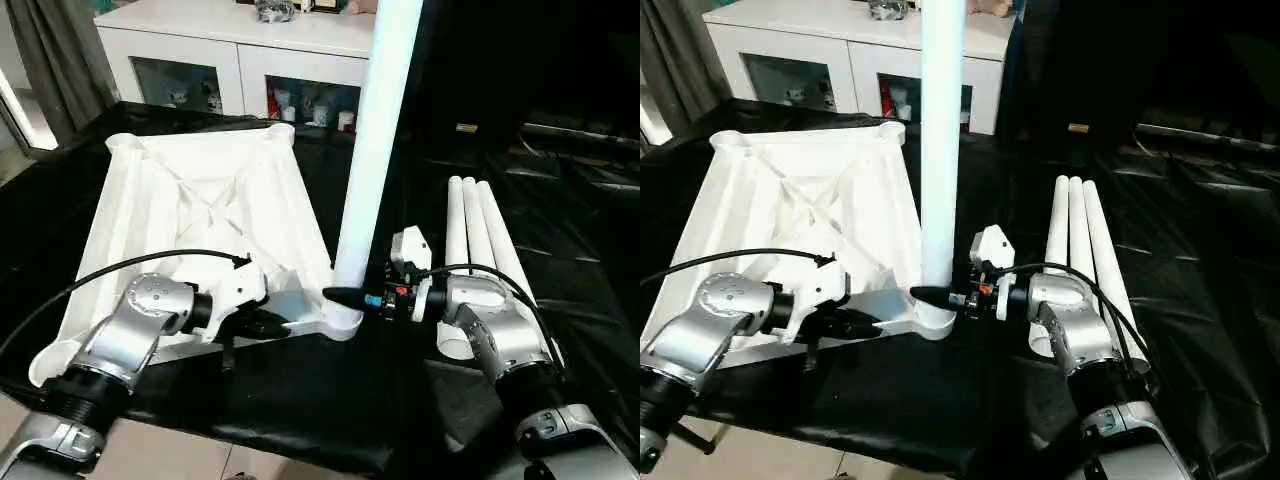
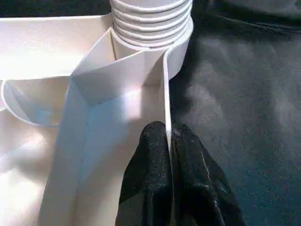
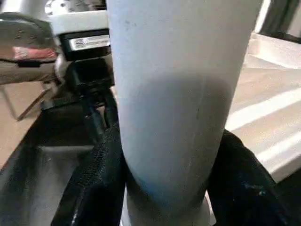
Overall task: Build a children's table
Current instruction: Insert table leg to table base, then rotate leg to tighten
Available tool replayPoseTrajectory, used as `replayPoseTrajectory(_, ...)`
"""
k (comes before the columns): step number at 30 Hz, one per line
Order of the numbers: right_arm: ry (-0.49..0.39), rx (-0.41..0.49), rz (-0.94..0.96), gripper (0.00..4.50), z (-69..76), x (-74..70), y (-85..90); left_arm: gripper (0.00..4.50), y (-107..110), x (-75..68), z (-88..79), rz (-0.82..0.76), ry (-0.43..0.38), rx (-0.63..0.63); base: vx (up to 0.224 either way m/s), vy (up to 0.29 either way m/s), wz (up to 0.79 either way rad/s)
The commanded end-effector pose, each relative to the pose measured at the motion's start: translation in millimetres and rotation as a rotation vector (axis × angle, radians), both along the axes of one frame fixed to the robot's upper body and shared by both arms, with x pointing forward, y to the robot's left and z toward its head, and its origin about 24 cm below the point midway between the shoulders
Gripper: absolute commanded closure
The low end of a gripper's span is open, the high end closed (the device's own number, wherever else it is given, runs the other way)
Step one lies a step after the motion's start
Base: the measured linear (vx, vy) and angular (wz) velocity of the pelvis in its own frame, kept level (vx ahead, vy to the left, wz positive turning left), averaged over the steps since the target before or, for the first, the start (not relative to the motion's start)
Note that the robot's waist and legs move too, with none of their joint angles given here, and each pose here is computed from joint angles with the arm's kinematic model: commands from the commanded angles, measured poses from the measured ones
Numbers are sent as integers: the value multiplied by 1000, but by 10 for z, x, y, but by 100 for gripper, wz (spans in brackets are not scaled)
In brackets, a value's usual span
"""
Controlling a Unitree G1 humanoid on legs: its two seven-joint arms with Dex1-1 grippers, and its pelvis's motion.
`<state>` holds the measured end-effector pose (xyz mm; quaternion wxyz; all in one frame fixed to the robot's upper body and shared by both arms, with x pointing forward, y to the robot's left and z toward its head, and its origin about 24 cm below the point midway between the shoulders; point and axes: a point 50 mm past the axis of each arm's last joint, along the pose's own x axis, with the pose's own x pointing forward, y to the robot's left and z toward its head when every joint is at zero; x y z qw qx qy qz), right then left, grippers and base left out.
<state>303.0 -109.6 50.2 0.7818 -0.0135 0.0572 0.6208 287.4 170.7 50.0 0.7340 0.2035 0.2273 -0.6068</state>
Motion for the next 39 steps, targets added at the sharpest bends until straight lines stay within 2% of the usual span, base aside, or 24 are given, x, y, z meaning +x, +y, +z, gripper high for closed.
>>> replayPoseTrajectory(1,164,-140,45,262,-412,-204,-44,450,-153,5,192,-117,-72,-52,0,0,0)
replayPoseTrajectory(7,152,-142,-2,262,-447,-195,-43,450,-150,29,182,-105,-82,-41,0,0,0)
replayPoseTrajectory(8,148,-163,-89,262,-481,-137,-61,450,-145,62,167,-79,-99,-30,0,0,0)
replayPoseTrajectory(10,139,-174,-149,262,-495,-95,-73,450,-136,77,151,-60,-101,-18,0,0,0)
replayPoseTrajectory(11,154,-202,-313,262,-544,9,-109,450,-120,139,104,12,-117,14,0,0,0)
replayPoseTrajectory(12,154,-202,-314,262,-544,9,-109,450,-120,139,104,13,-117,14,0,0,0)
replayPoseTrajectory(15,184,-206,-468,263,-583,95,-123,450,-132,226,64,137,-109,-6,-26,4,-3)
replayPoseTrajectory(16,217,-196,-583,263,-605,159,-104,450,-182,276,38,218,-92,-34,-59,15,-7)
replayPoseTrajectory(21,255,-222,-746,263,-639,243,-60,450,-290,346,-2,349,-81,-48,-44,33,-9)
replayPoseTrajectory(23,306,-226,-915,263,-648,321,-9,450,-430,408,-49,512,-48,-26,-89,8,0)
replayPoseTrajectory(25,322,-227,-961,263,-647,341,16,450,-493,422,-58,564,-31,-23,-30,-63,12)
replayPoseTrajectory(26,334,-238,-1022,263,-641,366,62,450,-624,424,-64,633,7,-31,3,-113,-11)
replayPoseTrajectory(28,343,-227,-1050,263,-614,389,141,450,-786,424,-28,659,12,-54,52,-47,-34)
replayPoseTrajectory(30,332,-229,-1045,263,-594,400,186,450,-821,425,-23,656,0,-41,35,8,-10)
replayPoseTrajectory(39,298,-230,-1006,263,-530,436,299,450,-644,479,-55,704,-46,54,0,0,0)
